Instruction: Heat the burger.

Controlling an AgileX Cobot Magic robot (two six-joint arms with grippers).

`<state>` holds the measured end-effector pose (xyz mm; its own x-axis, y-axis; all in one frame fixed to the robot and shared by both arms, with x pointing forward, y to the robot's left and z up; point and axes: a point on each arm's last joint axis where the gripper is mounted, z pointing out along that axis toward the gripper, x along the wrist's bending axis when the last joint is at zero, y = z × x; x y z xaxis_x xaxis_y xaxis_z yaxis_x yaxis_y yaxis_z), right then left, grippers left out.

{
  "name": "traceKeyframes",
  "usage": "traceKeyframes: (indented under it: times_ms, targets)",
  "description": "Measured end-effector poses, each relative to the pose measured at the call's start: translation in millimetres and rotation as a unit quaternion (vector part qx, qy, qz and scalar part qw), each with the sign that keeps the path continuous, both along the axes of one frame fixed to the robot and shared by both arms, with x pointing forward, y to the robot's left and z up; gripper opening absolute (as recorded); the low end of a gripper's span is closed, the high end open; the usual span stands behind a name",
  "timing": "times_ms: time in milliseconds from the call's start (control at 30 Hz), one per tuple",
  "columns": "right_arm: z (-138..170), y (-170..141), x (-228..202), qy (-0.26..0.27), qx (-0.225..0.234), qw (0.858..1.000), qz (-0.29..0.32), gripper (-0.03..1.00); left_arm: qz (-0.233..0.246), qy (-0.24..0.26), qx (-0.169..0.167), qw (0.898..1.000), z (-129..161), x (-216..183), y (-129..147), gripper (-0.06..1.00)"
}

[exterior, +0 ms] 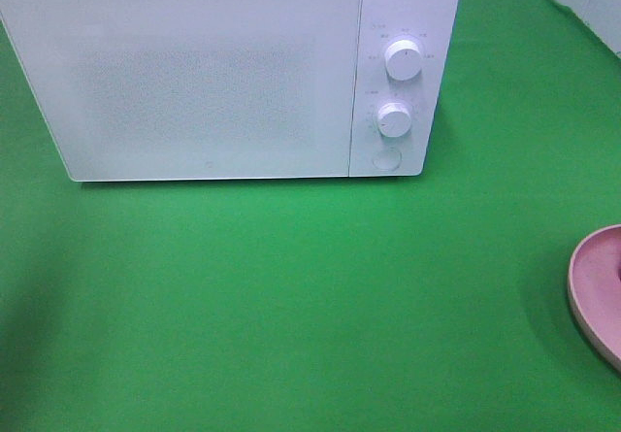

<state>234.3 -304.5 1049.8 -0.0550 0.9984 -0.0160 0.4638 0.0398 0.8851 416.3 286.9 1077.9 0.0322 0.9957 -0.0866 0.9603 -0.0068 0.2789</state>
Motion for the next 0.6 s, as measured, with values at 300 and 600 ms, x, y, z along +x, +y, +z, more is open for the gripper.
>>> traceKeyframes:
  times_ms: [300,600]
  targets:
    - [0.0,0.0,0.0,0.0,0.0,1.0,0.0,0.76,0.001,-0.059,0.008,0.998,-15.3,-59.1,4.2,0.98]
    - [0.0,0.0,0.0,0.0,0.0,1.0,0.0,0.76,0.004,-0.132,0.005,0.991,-39.1,-105.1,6.2,0.98]
